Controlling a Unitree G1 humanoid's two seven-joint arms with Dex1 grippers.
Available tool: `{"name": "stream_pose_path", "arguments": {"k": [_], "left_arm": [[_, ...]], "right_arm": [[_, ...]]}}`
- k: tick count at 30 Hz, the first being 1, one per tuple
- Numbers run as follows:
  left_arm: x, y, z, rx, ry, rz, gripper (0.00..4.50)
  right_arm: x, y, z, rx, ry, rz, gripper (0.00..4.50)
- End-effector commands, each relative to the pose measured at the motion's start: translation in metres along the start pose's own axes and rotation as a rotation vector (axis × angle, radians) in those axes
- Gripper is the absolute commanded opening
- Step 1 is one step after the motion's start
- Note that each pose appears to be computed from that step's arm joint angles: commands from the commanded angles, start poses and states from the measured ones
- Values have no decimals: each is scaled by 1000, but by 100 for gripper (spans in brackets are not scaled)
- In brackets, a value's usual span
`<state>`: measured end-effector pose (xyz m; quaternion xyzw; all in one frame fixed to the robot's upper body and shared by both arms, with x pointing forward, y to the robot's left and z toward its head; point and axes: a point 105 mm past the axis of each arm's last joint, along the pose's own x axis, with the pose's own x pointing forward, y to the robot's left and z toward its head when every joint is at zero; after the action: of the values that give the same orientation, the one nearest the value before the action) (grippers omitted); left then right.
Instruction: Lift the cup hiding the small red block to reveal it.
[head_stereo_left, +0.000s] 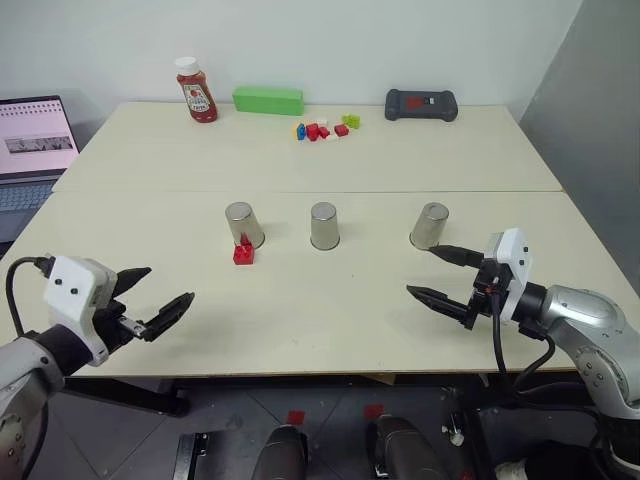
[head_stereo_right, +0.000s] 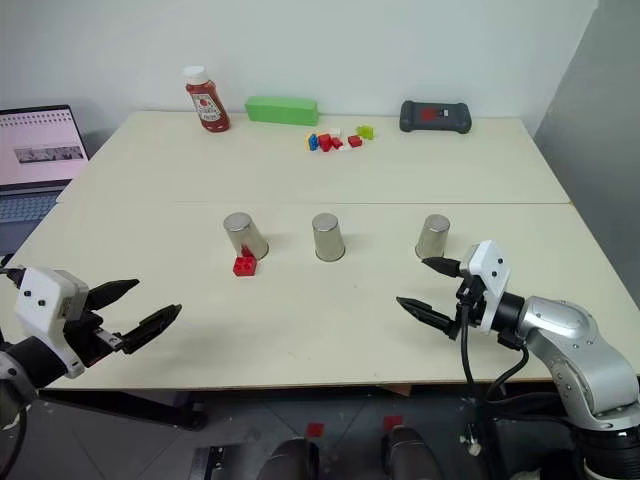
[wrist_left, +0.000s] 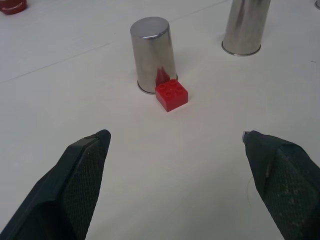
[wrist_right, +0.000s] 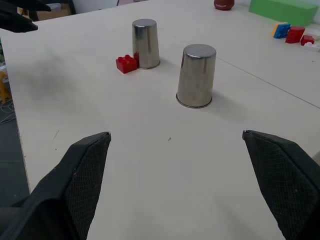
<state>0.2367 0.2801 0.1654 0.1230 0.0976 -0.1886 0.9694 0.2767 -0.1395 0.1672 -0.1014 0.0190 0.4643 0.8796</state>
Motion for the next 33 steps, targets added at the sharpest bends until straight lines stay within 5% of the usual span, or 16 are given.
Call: {"name": "stream_pose_path", "arguments": {"k": [1, 33], "left_arm": [[-2, -3, 15, 50, -46, -2, 448], [27, -40, 28, 169, -8, -215, 448]], "right_arm": [[-4, -4, 9, -22, -27, -22, 450], [-10, 1, 10, -24, -24, -16, 450]]}}
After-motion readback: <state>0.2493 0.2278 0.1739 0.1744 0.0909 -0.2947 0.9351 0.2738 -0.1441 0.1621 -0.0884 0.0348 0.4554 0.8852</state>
